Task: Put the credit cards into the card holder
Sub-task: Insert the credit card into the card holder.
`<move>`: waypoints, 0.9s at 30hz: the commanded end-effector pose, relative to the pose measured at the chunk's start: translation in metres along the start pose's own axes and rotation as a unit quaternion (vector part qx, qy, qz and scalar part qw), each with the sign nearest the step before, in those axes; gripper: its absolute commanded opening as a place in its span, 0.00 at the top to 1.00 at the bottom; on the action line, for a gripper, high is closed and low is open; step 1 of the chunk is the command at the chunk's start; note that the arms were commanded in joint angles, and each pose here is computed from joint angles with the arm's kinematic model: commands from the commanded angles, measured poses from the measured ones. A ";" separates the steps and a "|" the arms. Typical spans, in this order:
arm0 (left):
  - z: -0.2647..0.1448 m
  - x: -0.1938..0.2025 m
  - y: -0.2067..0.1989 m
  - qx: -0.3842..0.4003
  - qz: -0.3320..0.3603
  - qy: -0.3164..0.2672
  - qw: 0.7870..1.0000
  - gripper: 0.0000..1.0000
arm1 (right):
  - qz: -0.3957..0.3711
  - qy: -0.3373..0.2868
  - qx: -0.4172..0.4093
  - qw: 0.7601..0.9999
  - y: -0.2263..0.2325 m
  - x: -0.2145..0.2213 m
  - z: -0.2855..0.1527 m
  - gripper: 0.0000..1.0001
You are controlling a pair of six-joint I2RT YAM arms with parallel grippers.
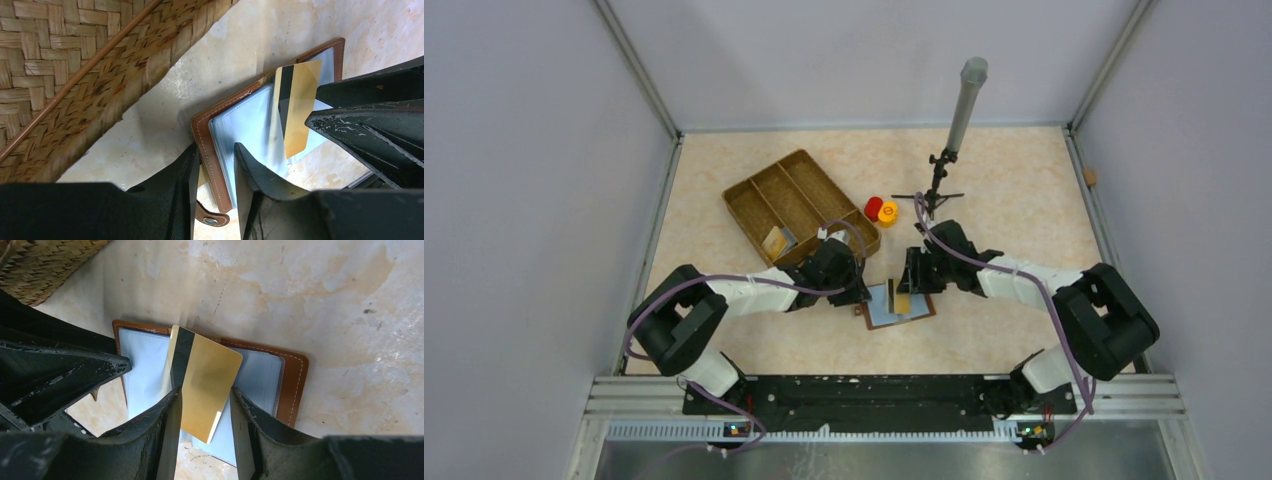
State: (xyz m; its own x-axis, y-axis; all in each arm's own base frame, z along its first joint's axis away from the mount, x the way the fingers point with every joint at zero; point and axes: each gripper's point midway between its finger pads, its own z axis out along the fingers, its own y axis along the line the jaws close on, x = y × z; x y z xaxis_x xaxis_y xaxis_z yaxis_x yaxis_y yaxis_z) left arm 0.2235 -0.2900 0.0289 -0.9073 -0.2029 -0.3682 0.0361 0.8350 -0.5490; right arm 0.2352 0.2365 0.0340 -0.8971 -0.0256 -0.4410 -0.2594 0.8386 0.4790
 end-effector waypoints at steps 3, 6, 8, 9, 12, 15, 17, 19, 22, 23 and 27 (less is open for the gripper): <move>0.005 0.004 0.019 -0.043 0.015 0.005 0.999 0.64 | 0.011 0.011 -0.020 1.000 0.003 0.017 0.004 0.60; 0.007 0.006 0.023 -0.049 0.013 0.009 0.999 0.65 | 0.024 0.007 0.011 1.000 -0.011 0.023 0.004 0.60; 0.007 0.007 0.025 -0.052 0.013 0.011 0.999 0.66 | 0.029 -0.006 0.018 0.999 -0.016 0.024 0.002 0.60; 0.007 0.007 0.024 -0.052 0.013 0.011 0.999 0.66 | 0.033 -0.014 0.017 0.999 -0.017 0.023 0.001 0.60; 0.007 0.007 0.025 -0.051 0.014 0.010 0.999 0.68 | 0.046 -0.038 -0.002 0.998 -0.013 0.018 -0.002 0.60; 0.006 0.002 0.028 -0.060 0.018 -0.004 0.998 0.68 | 0.050 -0.058 -0.026 0.997 -0.006 0.015 -0.005 0.60; 0.006 0.002 0.028 -0.062 0.019 -0.005 0.998 0.68 | 0.054 -0.067 -0.041 0.995 -0.003 0.015 -0.006 0.60; 0.006 0.002 0.029 -0.063 0.019 -0.005 0.998 0.69 | 0.058 -0.074 -0.060 0.994 0.001 0.014 -0.008 0.60; 0.006 0.003 0.031 -0.067 0.020 -0.005 0.998 0.72 | 0.067 -0.084 -0.089 0.990 0.006 0.013 -0.011 0.61; 0.006 0.002 0.031 -0.068 0.020 -0.006 0.998 0.73 | 0.070 -0.087 -0.095 0.989 0.006 0.014 -0.011 0.61; 0.007 0.003 0.034 -0.073 0.021 -0.006 0.997 0.73 | 0.082 -0.109 -0.119 0.983 0.008 0.013 -0.017 0.63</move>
State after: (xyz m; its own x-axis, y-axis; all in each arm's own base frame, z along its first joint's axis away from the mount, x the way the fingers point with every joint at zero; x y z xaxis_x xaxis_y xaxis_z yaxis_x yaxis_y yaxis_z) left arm 0.2296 -0.2861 0.0260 -0.8961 -0.2058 -0.3932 0.0321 0.8535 -0.5201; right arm 0.2184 0.2311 0.0348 -0.8558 0.1951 -0.4790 -0.2025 0.7258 0.6574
